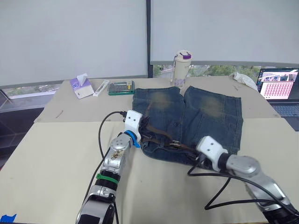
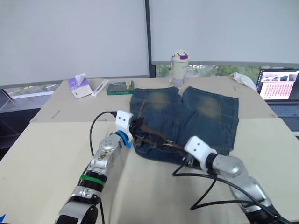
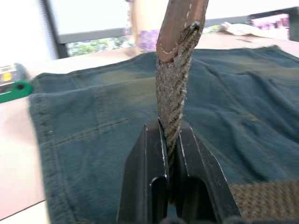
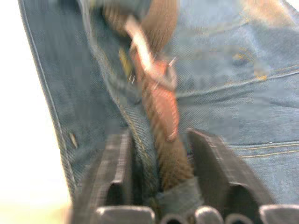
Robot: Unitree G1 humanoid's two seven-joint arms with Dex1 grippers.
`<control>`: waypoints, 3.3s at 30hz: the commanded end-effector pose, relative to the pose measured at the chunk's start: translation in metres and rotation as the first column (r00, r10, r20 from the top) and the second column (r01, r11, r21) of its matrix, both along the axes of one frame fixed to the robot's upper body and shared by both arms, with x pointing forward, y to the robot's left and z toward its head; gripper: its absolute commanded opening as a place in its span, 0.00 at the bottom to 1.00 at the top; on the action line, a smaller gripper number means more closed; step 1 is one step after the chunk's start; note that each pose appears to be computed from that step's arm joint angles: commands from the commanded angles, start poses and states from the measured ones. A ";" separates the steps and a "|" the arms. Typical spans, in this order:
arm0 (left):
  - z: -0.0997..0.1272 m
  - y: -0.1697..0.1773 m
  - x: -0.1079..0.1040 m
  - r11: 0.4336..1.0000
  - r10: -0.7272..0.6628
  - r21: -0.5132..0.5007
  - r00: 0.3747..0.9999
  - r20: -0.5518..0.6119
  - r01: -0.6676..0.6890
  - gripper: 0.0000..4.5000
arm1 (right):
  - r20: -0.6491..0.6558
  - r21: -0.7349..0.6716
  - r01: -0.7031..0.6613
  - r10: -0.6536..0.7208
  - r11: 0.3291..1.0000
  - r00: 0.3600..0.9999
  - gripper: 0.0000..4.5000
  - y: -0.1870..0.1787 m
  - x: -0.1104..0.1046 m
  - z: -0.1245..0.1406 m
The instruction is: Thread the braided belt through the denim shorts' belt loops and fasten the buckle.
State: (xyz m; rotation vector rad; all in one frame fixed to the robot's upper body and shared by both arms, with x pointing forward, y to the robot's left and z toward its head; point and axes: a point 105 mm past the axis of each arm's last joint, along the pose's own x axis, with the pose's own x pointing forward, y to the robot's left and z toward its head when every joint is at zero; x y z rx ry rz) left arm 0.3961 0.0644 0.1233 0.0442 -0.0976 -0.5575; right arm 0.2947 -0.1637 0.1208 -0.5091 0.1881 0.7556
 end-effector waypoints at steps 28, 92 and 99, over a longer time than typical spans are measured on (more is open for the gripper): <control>-0.025 0.035 -0.033 0.999 -0.028 0.032 0.993 -0.113 0.032 0.00 | -0.105 0.269 -0.034 0.064 0.963 0.992 0.00 0.039 0.027 -0.005; -0.032 0.036 -0.031 0.998 0.012 0.062 0.993 -0.115 -0.005 0.00 | -0.153 0.116 -0.043 0.061 0.992 0.986 0.00 0.056 0.033 -0.030; -0.014 0.040 -0.021 0.998 0.047 0.044 0.997 -0.055 -0.045 0.00 | -0.212 0.039 -0.038 0.046 0.999 0.976 0.00 0.051 0.027 -0.048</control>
